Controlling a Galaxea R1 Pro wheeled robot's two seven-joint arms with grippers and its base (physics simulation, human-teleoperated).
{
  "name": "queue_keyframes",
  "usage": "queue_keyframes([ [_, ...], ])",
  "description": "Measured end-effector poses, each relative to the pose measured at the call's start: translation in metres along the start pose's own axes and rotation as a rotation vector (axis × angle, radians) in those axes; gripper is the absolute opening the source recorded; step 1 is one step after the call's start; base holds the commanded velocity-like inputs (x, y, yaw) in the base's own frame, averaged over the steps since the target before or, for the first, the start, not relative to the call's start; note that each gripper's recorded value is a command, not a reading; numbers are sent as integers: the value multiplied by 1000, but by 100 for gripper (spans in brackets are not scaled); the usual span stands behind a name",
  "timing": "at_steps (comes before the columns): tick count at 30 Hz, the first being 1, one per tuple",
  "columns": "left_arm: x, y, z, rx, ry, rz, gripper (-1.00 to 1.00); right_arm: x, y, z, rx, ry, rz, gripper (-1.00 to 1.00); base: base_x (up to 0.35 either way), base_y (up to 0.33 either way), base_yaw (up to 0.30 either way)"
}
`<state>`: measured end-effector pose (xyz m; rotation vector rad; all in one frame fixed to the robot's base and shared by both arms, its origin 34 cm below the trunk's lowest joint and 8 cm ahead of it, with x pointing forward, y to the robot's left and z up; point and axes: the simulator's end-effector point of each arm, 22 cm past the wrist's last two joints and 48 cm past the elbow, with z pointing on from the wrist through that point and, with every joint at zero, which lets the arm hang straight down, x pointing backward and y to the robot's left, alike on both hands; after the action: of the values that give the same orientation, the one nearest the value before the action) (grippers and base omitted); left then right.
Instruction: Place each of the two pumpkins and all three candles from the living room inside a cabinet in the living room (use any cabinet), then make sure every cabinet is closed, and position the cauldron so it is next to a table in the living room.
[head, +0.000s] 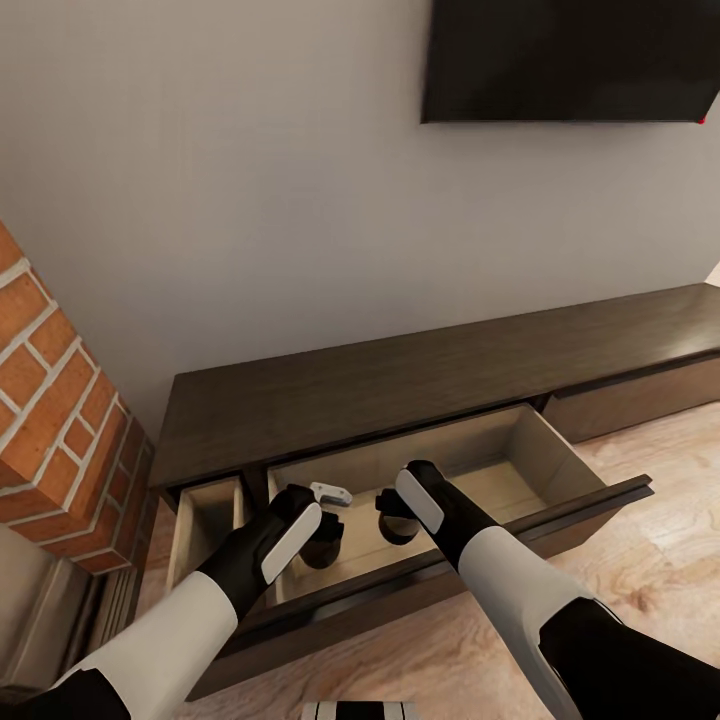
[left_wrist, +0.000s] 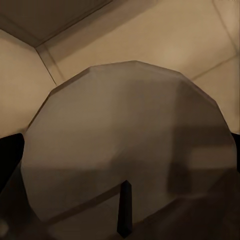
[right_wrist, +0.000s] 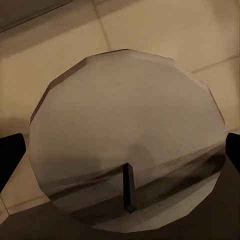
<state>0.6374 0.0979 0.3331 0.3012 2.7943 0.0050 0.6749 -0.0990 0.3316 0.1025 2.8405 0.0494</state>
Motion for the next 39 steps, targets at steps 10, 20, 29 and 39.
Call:
queue_keyframes([
  [10,5,-1,8,4,12,-1,-100,6,0,9,5,14,-15,-100,0,0,0],
  [20,3,-2,6,6,8,-1,-100,7,1,9,10,11,-30,-100,0,0,0],
  [29,3,-2,6,7,7,-1,-100,7,2,9,6,11,-28,100,0,0,0],
  [39,3,-1,6,0,6,0,-100,7,2,9,6,11,-28,100,0,0,0],
])
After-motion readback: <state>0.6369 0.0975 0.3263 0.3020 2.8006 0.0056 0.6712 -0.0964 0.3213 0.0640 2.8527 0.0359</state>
